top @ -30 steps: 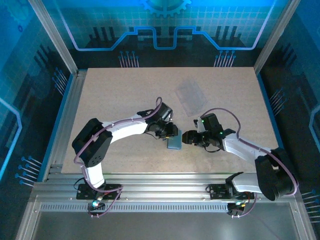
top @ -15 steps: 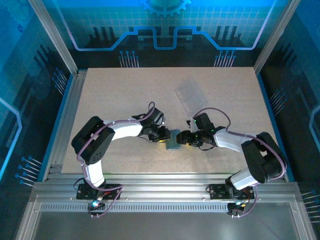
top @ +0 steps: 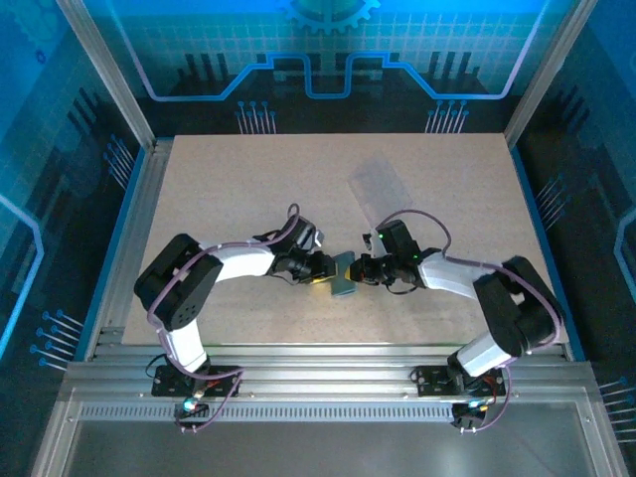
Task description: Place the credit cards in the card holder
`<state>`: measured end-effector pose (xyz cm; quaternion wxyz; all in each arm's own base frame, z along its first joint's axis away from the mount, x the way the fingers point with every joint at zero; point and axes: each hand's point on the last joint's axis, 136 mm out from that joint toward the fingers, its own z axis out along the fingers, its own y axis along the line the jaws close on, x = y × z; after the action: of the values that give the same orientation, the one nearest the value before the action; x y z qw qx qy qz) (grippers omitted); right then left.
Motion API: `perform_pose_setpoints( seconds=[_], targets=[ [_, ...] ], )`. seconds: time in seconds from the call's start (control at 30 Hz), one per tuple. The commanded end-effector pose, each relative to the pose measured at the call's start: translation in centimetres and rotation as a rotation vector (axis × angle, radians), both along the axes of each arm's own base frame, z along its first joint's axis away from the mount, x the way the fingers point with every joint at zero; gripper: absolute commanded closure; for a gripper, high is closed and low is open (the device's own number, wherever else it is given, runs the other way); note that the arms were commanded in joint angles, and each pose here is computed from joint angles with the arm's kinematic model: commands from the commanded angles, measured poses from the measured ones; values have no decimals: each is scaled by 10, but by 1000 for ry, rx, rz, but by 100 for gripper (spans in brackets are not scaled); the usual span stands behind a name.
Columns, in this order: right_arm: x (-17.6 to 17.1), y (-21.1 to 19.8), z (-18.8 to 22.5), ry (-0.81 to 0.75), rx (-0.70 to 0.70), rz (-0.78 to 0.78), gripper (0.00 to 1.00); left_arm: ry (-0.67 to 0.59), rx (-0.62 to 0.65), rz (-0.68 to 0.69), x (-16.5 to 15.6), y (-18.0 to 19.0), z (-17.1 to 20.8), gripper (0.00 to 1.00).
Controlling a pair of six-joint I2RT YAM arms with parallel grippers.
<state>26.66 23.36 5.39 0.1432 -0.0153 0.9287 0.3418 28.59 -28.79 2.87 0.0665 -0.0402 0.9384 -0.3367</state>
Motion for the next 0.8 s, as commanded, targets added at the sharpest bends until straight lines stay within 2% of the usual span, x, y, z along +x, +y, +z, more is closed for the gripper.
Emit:
perform_pose_setpoints(
  seconds=[0.0,0.13,0.23,0.4,0.53,0.67,0.73,0.77],
  targets=[
    [-2,-44,31,-142,-223,-79,100,-4,72,14,-14,24,5,61],
    [-17,-102,58,-209,-516,-142,100,-49,137,45,-20,45,16,52],
    [-28,-138,73,-240,-711,-175,100,-58,162,73,-25,56,20,50],
    [-36,-153,71,-234,-958,-140,100,-64,158,99,-32,63,26,49],
    [-30,-125,64,-262,-1083,-93,100,-67,152,113,-35,66,30,48],
    [-24,-77,42,-266,-1133,1,100,-69,166,128,-37,71,31,47],
    [-22,-45,27,-253,-1109,70,88,-71,170,135,-39,74,32,45],
    [-22,-25,21,-251,-1062,112,76,-74,170,139,-39,75,33,45]
  ],
)
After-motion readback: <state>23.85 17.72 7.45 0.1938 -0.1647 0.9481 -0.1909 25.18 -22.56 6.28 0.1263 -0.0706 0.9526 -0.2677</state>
